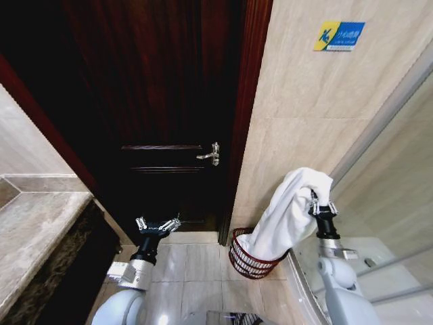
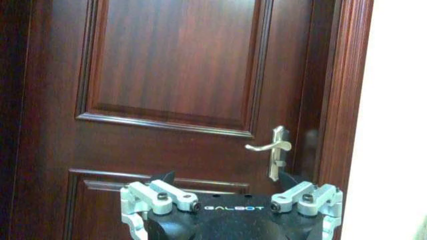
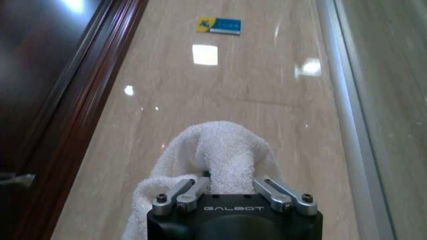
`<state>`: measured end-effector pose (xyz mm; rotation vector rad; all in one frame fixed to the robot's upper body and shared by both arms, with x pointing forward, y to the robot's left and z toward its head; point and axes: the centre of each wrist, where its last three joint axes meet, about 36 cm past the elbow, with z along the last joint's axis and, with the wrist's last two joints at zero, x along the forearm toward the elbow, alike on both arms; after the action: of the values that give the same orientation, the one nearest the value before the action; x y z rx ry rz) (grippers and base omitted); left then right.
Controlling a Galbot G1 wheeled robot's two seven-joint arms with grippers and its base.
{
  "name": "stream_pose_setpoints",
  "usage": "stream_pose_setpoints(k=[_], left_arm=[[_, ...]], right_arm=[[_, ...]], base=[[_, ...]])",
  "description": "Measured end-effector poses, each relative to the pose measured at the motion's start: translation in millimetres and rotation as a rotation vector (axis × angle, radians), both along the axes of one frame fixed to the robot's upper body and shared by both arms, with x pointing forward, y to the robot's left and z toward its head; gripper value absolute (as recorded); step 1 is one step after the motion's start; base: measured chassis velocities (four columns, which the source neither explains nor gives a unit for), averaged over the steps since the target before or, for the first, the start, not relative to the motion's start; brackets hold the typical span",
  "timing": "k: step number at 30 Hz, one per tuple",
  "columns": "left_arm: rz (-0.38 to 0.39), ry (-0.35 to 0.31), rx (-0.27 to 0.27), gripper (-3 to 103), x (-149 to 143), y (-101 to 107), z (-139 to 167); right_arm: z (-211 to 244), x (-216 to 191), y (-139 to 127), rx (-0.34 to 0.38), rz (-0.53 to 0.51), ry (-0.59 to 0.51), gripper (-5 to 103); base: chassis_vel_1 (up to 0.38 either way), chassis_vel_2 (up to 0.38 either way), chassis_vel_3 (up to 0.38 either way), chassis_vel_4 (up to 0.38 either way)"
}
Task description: Discard the used towel into the hamper.
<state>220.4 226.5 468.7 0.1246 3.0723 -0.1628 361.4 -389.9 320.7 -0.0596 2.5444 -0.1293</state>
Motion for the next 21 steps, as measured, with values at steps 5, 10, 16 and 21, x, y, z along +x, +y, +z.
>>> stream_pose_setpoints(k=[5, 10, 16, 21], left_arm=[[0.000, 0.000, 0.000, 100, 0, 0, 0], [0.000, 0.000, 0.000, 100, 0, 0, 0], [0.000, 0.000, 0.000, 100, 0, 0, 0], [0.000, 0.000, 0.000, 100, 0, 0, 0]], right_arm=[[-27, -3, -3, -0.012, -0.017, 0.031, 16], [-45, -7, -9, -0.044, -0.025, 0.060, 16], [-53, -10, -9, -0.043, -0.024, 0.076, 16], [-65, -10, -7, -0.038, -0.024, 0.106, 16]], base=[[0.000, 0.000, 0.000, 0.000], [0.000, 0.000, 0.000, 0.000], [0.000, 0.000, 0.000, 0.000], [0.000, 0.000, 0.000, 0.000]])
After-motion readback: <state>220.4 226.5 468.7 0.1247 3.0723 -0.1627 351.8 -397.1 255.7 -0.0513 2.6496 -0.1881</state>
